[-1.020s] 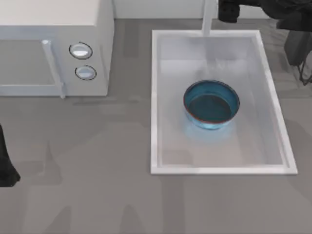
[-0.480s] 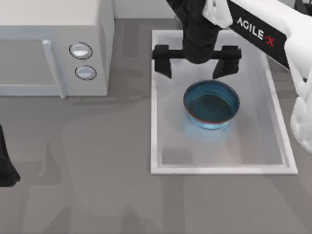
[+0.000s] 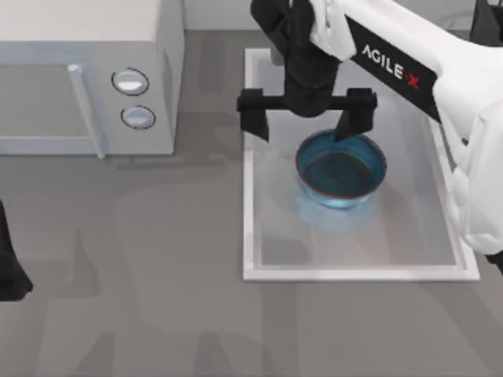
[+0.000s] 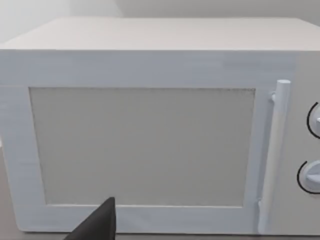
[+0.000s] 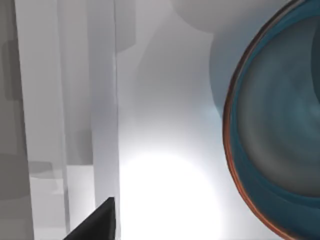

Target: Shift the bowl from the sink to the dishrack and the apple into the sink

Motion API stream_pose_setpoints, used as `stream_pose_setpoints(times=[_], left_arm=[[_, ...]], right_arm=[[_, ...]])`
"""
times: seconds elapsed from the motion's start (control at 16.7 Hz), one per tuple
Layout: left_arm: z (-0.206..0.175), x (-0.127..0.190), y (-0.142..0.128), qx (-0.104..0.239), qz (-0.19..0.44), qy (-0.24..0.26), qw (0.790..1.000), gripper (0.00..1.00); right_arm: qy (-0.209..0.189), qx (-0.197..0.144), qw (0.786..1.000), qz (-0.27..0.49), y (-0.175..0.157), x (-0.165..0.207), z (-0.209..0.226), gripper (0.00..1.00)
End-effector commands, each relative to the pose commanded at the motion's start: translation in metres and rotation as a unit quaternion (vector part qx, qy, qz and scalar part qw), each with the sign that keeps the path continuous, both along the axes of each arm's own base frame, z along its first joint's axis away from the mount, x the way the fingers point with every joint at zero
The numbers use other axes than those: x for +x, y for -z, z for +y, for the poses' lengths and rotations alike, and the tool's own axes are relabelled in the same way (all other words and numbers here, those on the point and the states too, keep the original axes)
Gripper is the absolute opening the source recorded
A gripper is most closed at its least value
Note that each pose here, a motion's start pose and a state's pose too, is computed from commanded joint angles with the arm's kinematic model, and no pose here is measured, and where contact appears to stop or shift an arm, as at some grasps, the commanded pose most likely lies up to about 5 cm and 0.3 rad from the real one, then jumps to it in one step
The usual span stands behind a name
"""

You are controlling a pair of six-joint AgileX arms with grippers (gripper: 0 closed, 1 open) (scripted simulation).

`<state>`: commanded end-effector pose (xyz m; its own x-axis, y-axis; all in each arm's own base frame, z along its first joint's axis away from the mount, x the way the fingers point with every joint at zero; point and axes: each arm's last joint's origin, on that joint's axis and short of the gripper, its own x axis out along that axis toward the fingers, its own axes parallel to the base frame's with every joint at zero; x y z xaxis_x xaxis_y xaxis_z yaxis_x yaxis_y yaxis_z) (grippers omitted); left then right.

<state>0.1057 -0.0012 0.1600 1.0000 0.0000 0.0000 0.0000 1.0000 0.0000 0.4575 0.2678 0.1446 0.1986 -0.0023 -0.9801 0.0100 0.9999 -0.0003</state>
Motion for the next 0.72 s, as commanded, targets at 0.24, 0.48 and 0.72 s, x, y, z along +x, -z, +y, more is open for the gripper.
stream_pose_setpoints(times=[0.24,0.48,0.72], left_arm=[[0.0,0.0,0.0,0.0,0.0,0.0,1.0,1.0],[0.0,0.0,0.0,0.0,0.0,0.0,1.0,1.0],[0.0,0.0,0.0,0.0,0.0,0.0,1.0,1.0]], right_arm=[[0.0,0.0,1.0,0.0,0.017,0.005,-0.001,1.0],[0.0,0.0,1.0,0.0,0.068,0.016,0.0,1.0],[0.0,0.0,1.0,0.0,0.098,0.02,0.0,1.0]])
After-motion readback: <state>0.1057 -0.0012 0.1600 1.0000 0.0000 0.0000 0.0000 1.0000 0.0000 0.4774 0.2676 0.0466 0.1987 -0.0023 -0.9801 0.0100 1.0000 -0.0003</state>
